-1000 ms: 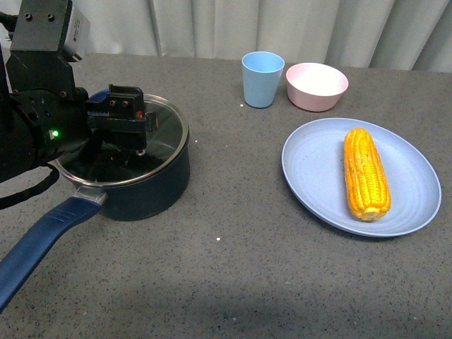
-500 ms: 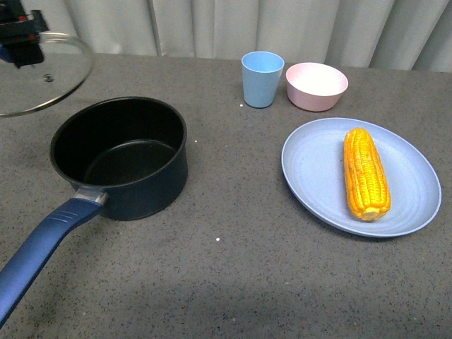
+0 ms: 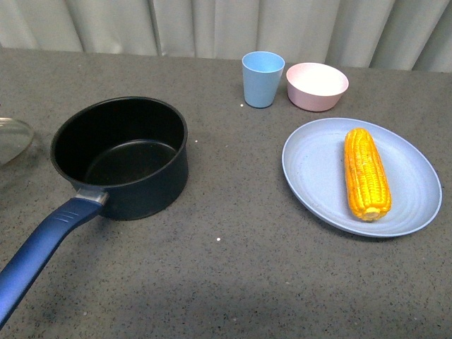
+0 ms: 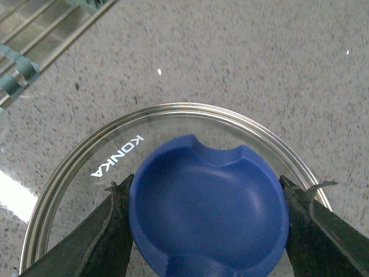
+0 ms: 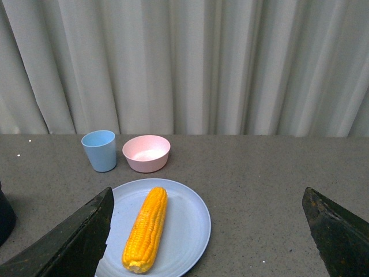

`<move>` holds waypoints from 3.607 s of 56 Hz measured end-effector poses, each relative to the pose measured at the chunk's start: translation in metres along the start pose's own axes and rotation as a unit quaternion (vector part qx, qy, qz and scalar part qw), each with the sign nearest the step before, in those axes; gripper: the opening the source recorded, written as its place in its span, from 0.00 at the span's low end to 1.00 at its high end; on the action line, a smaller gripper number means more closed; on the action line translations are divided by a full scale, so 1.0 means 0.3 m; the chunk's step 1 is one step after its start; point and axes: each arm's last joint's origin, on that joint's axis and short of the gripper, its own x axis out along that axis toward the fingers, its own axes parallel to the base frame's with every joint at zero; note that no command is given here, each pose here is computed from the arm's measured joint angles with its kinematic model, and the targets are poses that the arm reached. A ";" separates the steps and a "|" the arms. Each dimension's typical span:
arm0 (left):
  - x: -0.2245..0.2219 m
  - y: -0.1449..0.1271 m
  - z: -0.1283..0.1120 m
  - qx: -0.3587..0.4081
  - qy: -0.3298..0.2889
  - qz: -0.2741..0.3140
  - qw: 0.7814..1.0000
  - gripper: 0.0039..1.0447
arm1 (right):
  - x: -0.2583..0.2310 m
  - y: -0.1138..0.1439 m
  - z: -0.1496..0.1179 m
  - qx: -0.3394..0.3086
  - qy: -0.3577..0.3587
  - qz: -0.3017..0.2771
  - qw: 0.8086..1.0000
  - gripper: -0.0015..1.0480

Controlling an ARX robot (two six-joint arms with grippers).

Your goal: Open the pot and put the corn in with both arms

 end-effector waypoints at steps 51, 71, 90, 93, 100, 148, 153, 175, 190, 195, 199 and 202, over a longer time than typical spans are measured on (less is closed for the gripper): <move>-0.097 -0.029 0.043 0.012 -0.023 -0.056 0.998 0.94 | 0.000 0.000 0.000 0.000 0.000 0.000 1.000 0.91; -0.402 -0.039 0.148 0.010 -0.107 -0.150 0.983 0.94 | 0.000 0.000 0.000 0.000 0.000 0.000 1.000 0.91; -0.644 0.000 0.060 0.064 -0.255 -0.224 0.939 0.41 | 0.000 0.000 0.000 0.000 0.000 0.000 1.000 0.91; -0.658 0.006 0.041 0.066 -0.251 -0.223 0.940 0.32 | 0.000 0.000 0.000 0.000 0.000 0.000 1.000 0.91; -0.703 0.000 0.002 0.068 -0.251 -0.218 0.941 0.12 | 0.000 0.000 0.000 0.000 0.000 0.000 1.000 0.91; -0.857 0.083 -0.096 0.068 -0.264 -0.224 0.936 0.04 | 0.000 0.000 0.000 0.000 0.000 0.000 1.000 0.91; -0.867 0.088 -0.099 0.068 -0.265 -0.224 0.935 0.04 | 0.000 0.000 0.000 0.000 0.000 0.000 1.000 0.91; -0.901 0.106 -0.112 0.067 -0.268 -0.225 0.934 0.04 | 0.000 0.000 0.000 0.000 0.000 0.000 1.000 0.91; -0.915 0.115 -0.122 0.067 -0.268 -0.225 0.934 0.04 | 0.000 0.000 0.000 0.000 0.000 0.000 1.000 0.91; -0.920 0.118 -0.125 0.067 -0.268 -0.225 0.934 0.04 | 0.000 0.000 0.000 0.000 0.000 0.000 1.000 0.91; -0.924 0.121 -0.129 0.067 -0.268 -0.224 0.934 0.04 | 0.000 0.000 0.000 0.000 0.000 0.000 1.000 0.91; -0.929 0.128 -0.146 0.071 -0.254 -0.223 0.938 0.04 | 0.000 0.000 0.000 0.000 0.000 0.000 1.000 0.91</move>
